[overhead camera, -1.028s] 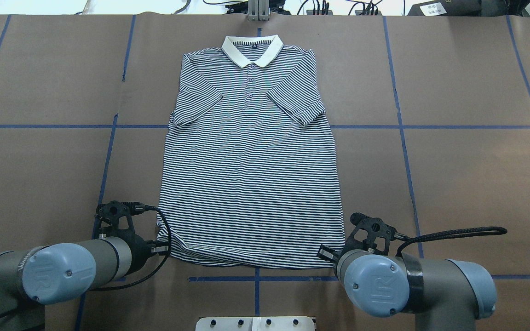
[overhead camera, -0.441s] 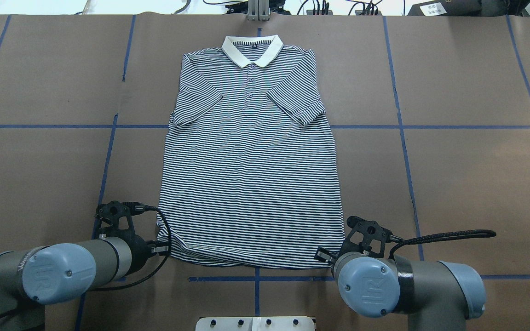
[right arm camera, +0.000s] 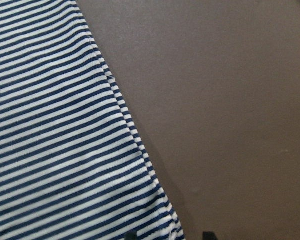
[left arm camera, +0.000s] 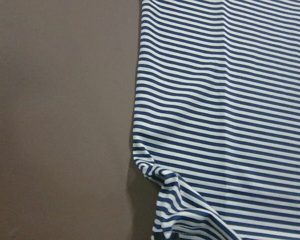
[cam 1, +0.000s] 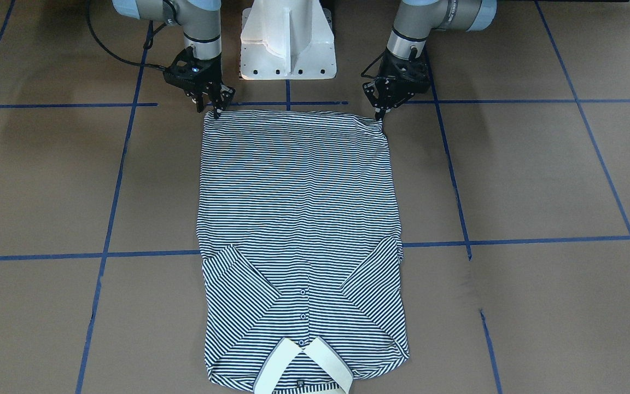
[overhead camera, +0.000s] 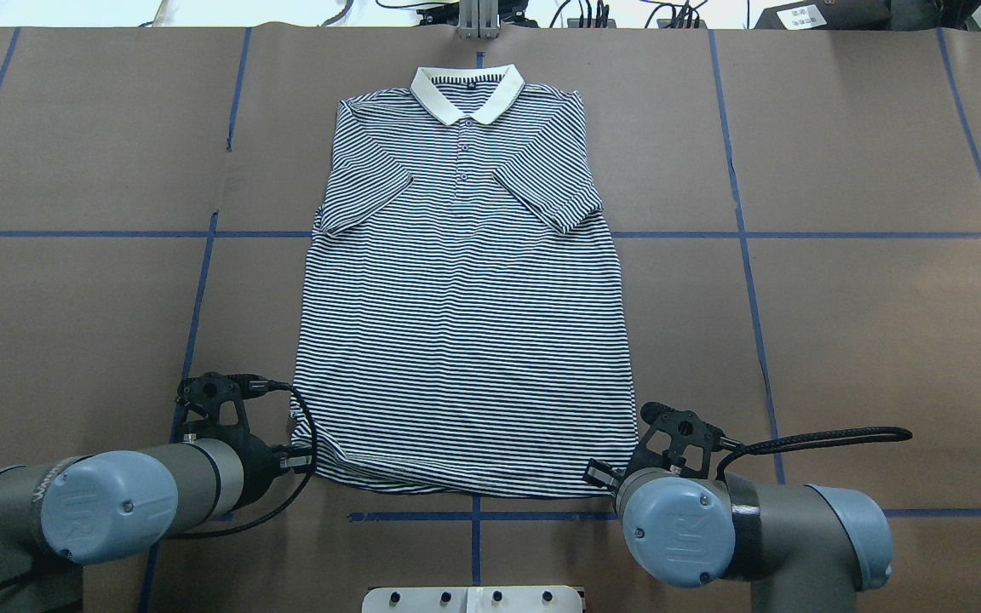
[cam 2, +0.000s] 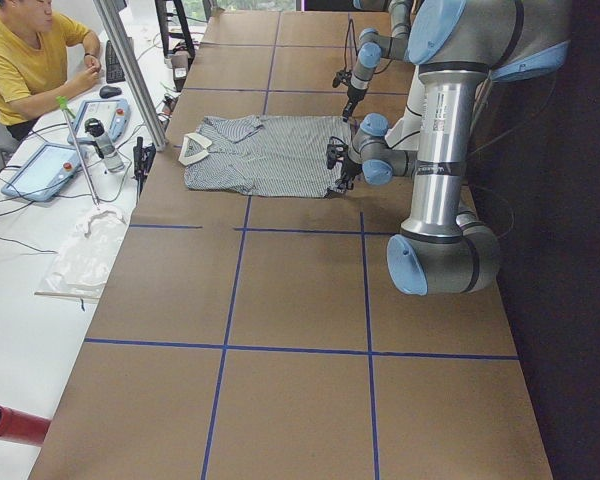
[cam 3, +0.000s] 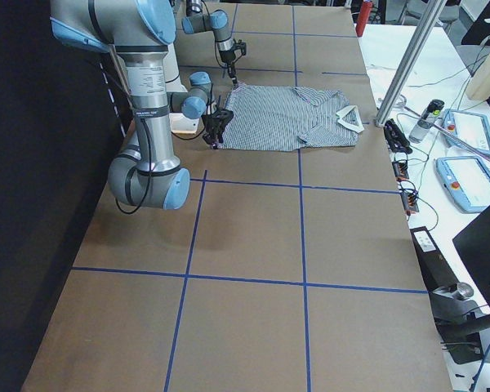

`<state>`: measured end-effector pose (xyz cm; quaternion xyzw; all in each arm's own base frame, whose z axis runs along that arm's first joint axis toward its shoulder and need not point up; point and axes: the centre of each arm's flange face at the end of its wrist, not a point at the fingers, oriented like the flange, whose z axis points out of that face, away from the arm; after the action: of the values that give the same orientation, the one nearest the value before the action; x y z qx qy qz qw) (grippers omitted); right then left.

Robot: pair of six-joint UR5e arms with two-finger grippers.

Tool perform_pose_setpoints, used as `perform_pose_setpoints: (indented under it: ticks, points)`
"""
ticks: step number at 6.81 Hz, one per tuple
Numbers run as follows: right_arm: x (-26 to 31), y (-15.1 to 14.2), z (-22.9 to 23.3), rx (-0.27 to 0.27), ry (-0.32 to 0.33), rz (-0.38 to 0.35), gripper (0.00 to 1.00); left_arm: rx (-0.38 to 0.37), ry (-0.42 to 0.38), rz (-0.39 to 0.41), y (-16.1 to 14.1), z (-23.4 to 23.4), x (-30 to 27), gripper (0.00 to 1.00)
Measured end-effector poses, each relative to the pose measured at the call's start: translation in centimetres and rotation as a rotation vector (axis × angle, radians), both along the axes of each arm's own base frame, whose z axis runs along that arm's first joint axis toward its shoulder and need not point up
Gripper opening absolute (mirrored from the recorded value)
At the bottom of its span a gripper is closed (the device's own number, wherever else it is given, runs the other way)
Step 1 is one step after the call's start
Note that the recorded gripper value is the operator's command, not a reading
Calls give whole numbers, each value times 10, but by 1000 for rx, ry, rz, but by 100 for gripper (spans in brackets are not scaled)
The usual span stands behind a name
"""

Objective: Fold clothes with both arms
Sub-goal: 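Close both grippers on the hem corners nearest the robot, then lift the hem with both grippers and fold it over toward the collar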

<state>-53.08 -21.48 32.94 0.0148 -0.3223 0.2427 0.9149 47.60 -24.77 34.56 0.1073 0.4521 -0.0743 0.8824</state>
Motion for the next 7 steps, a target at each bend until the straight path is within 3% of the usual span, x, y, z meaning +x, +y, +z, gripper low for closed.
perform_pose_setpoints:
  ticks: [5, 7]
  points:
    - [6, -4, -13, 3, -20, 7, 0, 1, 7, 1, 0, -3, -3, 0]
    - [49, -1, -58, 1, -52, 6, 0, 4, 20, 32, 6, -38, -30, 0]
